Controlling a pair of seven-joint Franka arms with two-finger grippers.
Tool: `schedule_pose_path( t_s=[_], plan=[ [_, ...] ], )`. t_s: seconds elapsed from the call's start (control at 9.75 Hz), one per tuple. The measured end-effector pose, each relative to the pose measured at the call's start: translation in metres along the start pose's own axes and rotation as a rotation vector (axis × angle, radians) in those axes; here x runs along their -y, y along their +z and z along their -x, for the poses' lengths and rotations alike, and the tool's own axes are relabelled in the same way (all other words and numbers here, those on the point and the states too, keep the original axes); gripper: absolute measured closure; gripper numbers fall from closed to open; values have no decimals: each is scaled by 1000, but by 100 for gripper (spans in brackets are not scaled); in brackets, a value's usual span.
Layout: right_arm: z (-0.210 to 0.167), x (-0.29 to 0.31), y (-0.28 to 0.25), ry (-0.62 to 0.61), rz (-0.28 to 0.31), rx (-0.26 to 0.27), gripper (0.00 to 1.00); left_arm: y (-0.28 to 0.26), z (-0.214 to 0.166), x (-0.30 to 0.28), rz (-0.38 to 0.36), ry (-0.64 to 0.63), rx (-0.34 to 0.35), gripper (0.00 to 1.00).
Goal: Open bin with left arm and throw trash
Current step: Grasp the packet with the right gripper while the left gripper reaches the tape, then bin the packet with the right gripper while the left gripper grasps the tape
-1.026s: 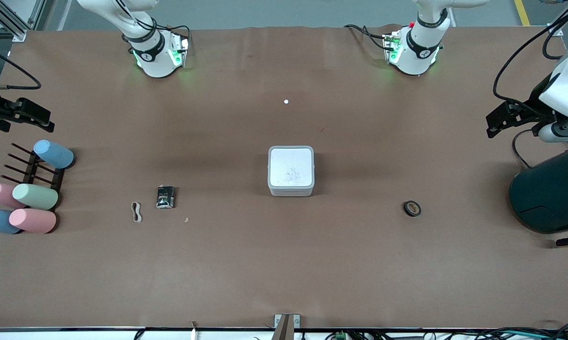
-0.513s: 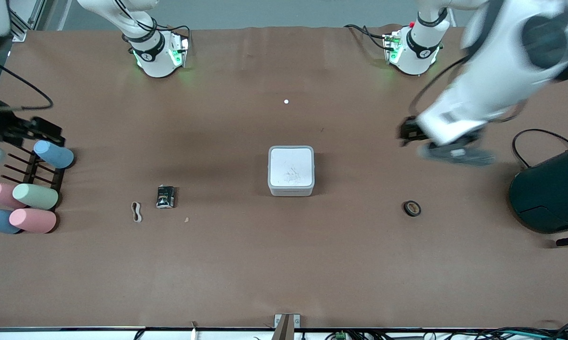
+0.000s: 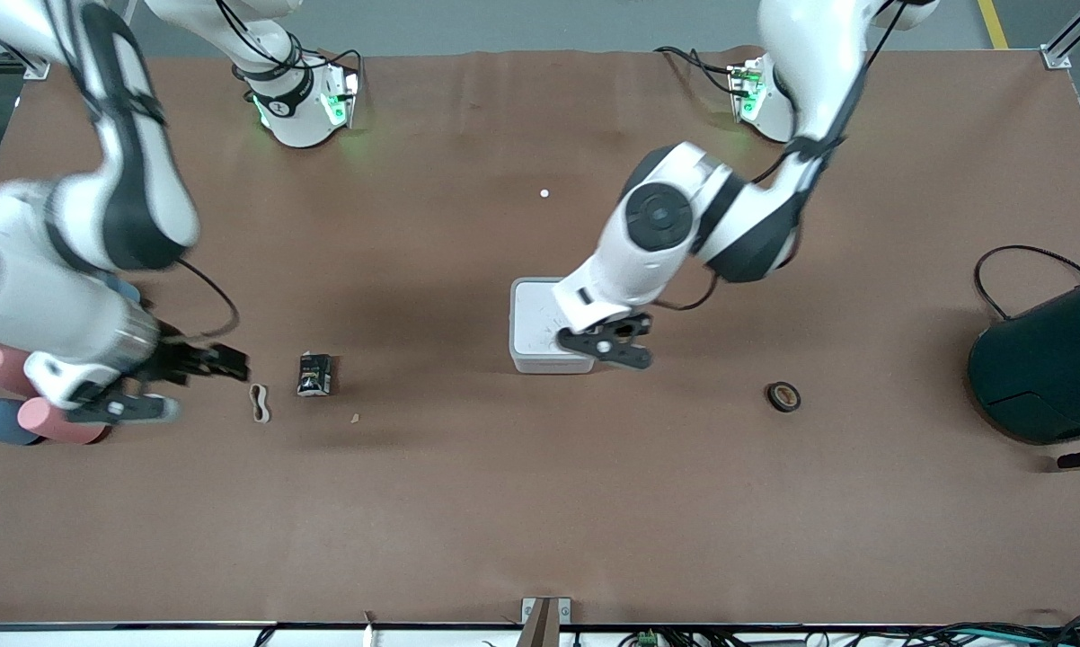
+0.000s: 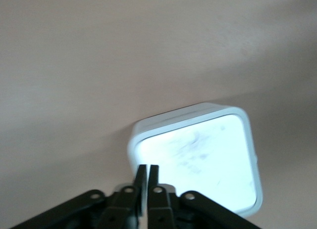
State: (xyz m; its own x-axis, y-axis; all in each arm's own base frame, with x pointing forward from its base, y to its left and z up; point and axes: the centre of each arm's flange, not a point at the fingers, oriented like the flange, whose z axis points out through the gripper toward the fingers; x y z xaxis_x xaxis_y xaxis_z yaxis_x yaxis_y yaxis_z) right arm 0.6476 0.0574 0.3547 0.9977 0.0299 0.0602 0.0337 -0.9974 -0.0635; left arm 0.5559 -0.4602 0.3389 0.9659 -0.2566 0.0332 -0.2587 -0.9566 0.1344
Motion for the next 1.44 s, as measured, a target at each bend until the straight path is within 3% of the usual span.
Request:
schedule_pose_path(
  t_s=[0.31, 0.62, 0.72, 0.92, 1.03, 1.23, 1.44],
  plan=[
    [28, 22, 84, -38, 12, -25, 0, 48, 7, -24, 3, -36, 9, 99],
    [38, 26, 122, -50, 19, 15, 0, 45, 6, -22, 3, -45, 8, 99],
    [40, 26, 129, -49, 21, 27, 0, 36, 2, -10, -30, -48, 16, 99],
    [48, 23, 149, -48, 25, 67, 0, -21, -24, 70, -137, -73, 16, 99],
    [53, 22, 160, -47, 27, 92, 0, -47, -35, 126, -158, -67, 23, 98],
    [58, 21, 172, -46, 30, 123, 1, -49, -46, 243, -167, 5, 73, 88],
    [61, 22, 177, -47, 31, 140, 32, -6, -36, 350, -146, 86, 85, 59]
  ],
)
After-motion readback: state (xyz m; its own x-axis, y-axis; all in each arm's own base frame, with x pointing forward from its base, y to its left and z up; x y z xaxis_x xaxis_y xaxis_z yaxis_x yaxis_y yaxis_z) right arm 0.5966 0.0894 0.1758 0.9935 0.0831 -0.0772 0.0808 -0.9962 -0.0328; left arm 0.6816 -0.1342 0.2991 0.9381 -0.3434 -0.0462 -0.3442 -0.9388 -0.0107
